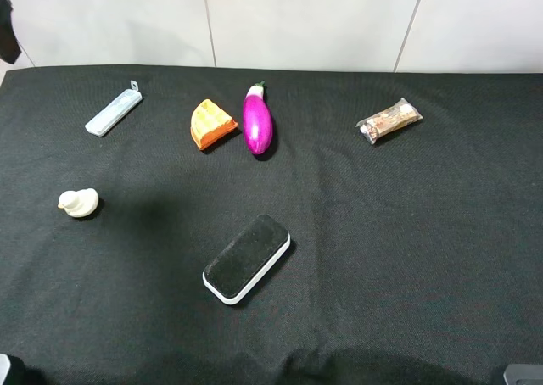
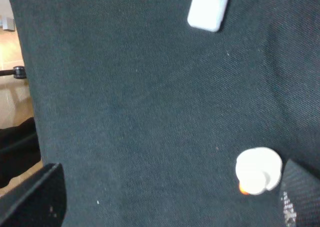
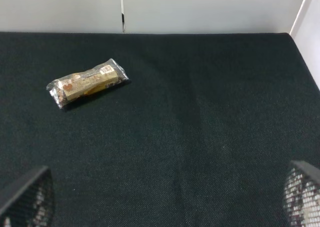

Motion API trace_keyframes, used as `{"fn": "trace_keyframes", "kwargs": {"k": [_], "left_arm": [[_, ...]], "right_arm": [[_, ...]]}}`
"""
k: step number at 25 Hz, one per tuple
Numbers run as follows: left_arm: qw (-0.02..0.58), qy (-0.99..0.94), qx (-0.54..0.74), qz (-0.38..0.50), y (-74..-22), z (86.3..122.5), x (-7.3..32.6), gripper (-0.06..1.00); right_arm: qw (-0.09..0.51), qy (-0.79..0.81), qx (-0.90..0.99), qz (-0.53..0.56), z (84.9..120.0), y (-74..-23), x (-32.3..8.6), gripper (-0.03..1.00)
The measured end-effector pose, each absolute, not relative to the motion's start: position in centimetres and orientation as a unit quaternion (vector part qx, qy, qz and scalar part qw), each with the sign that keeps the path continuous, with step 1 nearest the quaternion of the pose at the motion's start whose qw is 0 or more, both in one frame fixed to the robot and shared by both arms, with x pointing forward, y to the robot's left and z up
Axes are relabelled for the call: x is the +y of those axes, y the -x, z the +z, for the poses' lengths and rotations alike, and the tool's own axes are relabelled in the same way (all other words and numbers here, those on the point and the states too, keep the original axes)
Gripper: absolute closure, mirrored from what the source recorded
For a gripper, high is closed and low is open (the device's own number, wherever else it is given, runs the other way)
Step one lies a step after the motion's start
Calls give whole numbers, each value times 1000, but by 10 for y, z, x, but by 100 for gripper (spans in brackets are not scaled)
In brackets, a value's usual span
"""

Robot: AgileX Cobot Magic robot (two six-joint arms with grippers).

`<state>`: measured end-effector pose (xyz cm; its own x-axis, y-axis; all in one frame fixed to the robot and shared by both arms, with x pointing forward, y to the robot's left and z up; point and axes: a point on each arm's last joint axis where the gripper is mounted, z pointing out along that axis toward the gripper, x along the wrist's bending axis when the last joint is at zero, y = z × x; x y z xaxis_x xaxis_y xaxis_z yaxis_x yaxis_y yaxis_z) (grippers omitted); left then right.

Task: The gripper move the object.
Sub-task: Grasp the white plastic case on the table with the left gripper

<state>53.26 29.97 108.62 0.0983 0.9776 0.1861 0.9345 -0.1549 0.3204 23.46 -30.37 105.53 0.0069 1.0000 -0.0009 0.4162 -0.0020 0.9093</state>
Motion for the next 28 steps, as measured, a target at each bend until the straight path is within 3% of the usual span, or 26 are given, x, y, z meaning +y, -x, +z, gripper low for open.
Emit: {"fn": "trace_keyframes", "kwargs": {"k": [17,28], "left_arm": [[35,-757,640,130,-619,1008,308,4],[49,-761,637,116,-650,961,304,4]], "right_arm": [[384,-597,593,380,1055,-235,-304,27],[384,-597,593,380,1055,-235,-304,27]]}}
